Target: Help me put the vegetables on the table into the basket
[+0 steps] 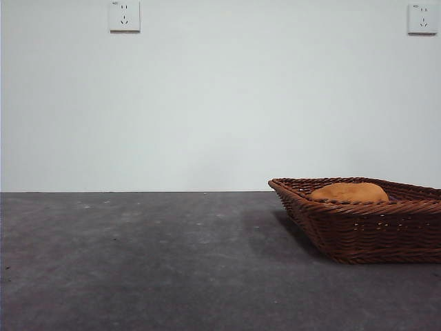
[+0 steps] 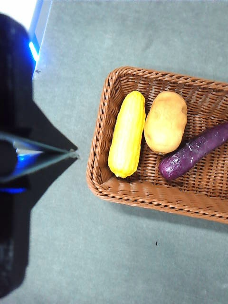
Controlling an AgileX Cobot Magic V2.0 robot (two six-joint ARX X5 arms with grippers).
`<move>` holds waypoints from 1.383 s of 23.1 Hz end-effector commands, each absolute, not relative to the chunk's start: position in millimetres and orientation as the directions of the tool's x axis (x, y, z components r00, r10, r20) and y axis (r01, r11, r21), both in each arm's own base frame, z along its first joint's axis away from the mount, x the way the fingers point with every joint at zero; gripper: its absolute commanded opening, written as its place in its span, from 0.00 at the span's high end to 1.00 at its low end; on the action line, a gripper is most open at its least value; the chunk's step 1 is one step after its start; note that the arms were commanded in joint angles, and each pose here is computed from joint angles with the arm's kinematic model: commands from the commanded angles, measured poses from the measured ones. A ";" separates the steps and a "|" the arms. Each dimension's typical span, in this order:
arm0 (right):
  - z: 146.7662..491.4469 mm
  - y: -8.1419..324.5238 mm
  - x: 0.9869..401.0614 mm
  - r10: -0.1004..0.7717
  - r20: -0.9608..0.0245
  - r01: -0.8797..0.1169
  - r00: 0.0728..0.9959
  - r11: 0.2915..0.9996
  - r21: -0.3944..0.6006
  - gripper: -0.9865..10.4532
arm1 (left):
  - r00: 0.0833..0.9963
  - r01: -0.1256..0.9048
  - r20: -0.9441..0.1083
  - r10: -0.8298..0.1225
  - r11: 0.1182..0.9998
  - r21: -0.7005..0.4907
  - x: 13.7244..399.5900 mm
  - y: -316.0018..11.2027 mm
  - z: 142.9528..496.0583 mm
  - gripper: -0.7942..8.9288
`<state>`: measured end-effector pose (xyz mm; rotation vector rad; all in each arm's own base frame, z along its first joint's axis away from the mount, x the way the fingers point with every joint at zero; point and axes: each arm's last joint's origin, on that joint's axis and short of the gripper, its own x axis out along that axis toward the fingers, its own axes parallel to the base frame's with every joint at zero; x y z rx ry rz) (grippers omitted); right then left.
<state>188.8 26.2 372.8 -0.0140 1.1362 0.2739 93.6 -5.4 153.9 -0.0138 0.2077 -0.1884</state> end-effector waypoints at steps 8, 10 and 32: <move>368.7 26.4 188.2 0.205 -0.910 -0.218 0.359 0.967 0.132 0.91 | 0.960 0.179 -0.212 -0.184 0.983 -0.044 94.4 -5.0 150.9 0.92; 368.7 26.4 188.2 0.205 -0.910 -0.218 0.359 0.967 0.131 0.91 | 0.960 0.179 -0.212 -0.184 0.983 -0.044 94.4 -5.0 150.8 0.92; 402.9 8.0 79.4 0.104 -0.185 -0.115 0.977 0.992 -0.051 0.91 | 0.960 0.179 -0.212 -0.184 0.983 -0.044 94.4 -5.0 150.9 0.92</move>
